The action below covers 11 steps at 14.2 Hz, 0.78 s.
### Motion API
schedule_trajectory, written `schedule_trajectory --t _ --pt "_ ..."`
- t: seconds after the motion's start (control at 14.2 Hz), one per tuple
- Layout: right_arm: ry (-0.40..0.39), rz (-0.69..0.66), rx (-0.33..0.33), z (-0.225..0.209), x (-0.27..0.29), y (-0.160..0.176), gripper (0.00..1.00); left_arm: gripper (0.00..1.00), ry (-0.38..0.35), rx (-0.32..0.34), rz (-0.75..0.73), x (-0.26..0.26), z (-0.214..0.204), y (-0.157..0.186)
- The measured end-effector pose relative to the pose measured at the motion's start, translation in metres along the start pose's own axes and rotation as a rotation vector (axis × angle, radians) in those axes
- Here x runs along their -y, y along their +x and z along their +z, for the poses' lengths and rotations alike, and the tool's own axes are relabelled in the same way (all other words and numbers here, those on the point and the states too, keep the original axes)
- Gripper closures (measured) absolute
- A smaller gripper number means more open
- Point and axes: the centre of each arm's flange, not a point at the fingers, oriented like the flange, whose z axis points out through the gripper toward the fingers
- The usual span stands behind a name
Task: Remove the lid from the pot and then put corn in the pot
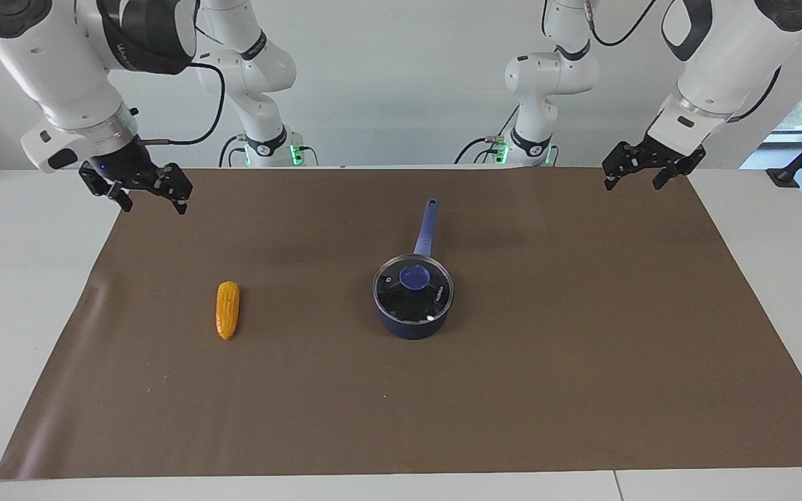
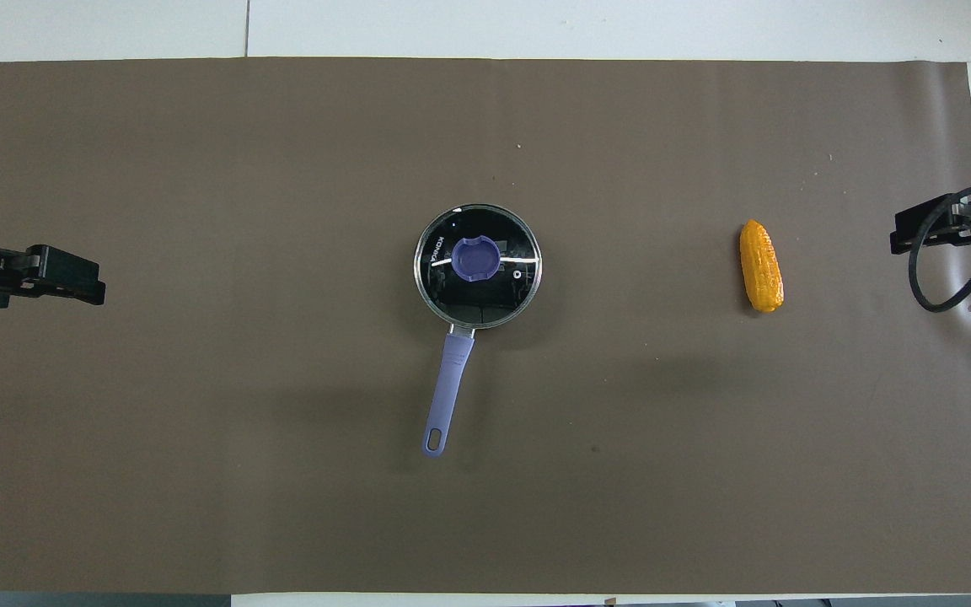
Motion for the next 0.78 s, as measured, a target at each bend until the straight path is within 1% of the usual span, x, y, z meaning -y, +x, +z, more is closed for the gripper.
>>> schedule_trajectory --t 0.35,0.49,0.64,0.78 --pt "0.0 -0.001 0.0 0.0 0.001 0.0 0.0 0.0 0.0 0.0 0.003 -0.001 0.0 0.0" --pt "0.0 -0.007 0.0 0.0 0.004 0.0 0.0 0.0 -0.002 -0.01 0.009 -0.005 -0.001 0.001" --pt "0.0 -0.012 0.0 0.0 0.007 0.0 0.0 0.0 -0.011 -0.028 0.028 -0.019 -0.002 0.002" --pt "0.0 -0.013 0.005 0.001 0.008 -0.001 0.0 0.0 -0.031 -0.053 0.03 -0.05 -0.003 0.003"
